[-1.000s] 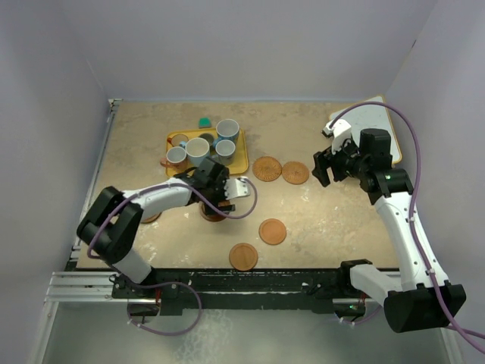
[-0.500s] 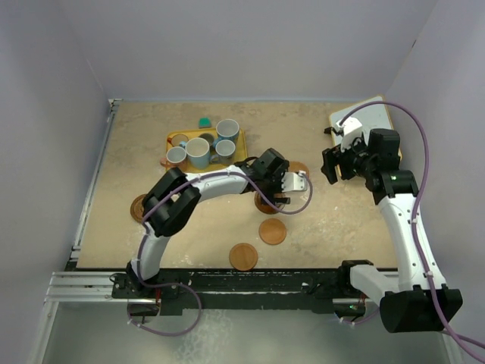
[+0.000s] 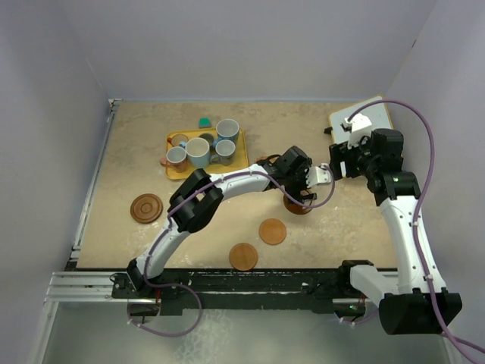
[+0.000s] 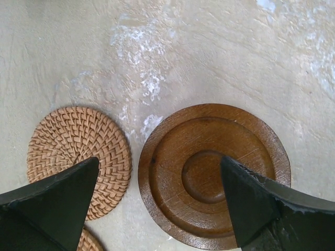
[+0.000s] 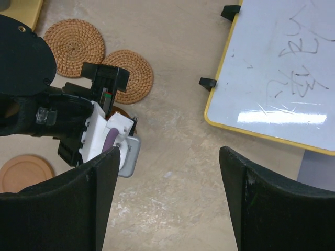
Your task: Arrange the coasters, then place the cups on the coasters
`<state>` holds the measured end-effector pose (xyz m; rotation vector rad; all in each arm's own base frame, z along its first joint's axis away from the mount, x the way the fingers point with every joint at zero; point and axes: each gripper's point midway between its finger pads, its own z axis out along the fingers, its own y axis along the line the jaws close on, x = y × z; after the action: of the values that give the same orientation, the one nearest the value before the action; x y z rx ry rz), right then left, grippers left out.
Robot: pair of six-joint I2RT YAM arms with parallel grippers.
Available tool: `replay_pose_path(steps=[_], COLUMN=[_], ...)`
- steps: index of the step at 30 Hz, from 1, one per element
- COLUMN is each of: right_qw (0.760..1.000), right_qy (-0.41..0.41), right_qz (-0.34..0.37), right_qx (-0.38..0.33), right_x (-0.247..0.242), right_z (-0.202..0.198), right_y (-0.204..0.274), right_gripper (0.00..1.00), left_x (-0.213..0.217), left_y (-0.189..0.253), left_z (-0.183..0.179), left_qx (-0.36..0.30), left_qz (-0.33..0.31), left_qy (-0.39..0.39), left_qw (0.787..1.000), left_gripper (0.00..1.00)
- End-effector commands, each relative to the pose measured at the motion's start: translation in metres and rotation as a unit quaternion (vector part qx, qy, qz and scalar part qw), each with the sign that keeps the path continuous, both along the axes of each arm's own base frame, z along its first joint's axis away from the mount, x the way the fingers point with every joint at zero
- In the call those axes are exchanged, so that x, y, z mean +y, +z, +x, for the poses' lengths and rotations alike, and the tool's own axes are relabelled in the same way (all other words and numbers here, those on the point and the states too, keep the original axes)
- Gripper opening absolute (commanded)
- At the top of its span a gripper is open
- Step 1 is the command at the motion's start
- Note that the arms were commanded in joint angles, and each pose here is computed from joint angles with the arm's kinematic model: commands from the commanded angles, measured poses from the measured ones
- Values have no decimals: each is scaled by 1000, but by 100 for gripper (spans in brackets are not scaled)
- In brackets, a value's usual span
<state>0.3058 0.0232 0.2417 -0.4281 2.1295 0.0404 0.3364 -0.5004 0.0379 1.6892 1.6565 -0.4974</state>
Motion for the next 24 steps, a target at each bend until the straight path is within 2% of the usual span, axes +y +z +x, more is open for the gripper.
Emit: replay_pose_path(steps=[1,5,12,19,24], right_qw=[999,998,998,998,998], right_qy=[-28,-33,-35,-32,-30], right_qz=[5,6,5,7,8], right_qx=[-46,-52,-50,-47,-49], right_x=[-7,-9,-10,-9,-9], right_z=[3,2,3,3,2], right_y=[24,27,26,24,26], right_gripper=[79,79,79,79,79], left_x=[9,15,13,11,8], left_y=[-25,-20,-20,-10,24], left_z=[12,37,51,48,36], left_qx=[30,31,29,36,50], left_qz=[16,1,-1,-6,-31], left_qy=[48,77,78,69,54], left_qw=[998,997,997,997,997], left_gripper=[94,95,95,95,95])
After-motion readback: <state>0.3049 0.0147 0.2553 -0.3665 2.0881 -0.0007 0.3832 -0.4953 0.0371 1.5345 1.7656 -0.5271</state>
